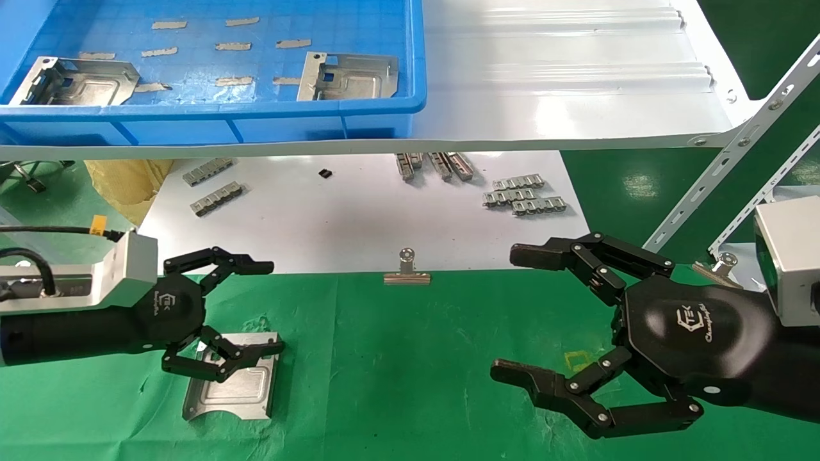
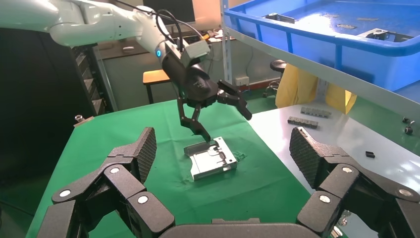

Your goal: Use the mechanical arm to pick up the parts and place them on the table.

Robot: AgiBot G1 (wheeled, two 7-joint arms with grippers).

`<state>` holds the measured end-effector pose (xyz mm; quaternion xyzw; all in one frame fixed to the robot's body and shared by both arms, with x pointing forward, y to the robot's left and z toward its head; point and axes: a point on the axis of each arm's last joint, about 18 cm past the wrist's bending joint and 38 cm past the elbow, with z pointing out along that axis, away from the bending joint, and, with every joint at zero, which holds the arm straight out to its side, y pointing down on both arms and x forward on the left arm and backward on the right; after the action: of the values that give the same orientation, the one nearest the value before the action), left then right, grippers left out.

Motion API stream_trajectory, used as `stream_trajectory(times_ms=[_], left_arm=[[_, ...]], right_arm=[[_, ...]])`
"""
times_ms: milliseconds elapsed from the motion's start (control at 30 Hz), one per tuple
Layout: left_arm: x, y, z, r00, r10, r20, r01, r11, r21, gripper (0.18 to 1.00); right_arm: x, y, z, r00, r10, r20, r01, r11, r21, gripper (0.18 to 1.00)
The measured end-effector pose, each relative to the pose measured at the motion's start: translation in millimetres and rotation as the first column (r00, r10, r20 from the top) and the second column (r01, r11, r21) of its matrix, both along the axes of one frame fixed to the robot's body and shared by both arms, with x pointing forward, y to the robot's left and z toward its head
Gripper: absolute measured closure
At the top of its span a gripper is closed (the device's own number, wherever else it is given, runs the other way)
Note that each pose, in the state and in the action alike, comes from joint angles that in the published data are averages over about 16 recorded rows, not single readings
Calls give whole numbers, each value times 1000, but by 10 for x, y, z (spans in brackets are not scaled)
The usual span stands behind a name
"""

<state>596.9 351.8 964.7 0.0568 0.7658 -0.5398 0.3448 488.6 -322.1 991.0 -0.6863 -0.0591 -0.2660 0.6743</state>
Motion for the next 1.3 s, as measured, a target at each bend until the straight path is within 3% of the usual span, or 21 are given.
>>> stream_trajectory(times_ms=[667,1300], left_arm=[[-505,-270,153,991,-130,-15,126,982,-142,183],[-1154,-498,268,965,-260,-42,246,947,-209,183]], right_arm=[[0,0,0,1000,0,0,0,1000,0,178],[0,0,0,1000,0,0,0,1000,0,178]])
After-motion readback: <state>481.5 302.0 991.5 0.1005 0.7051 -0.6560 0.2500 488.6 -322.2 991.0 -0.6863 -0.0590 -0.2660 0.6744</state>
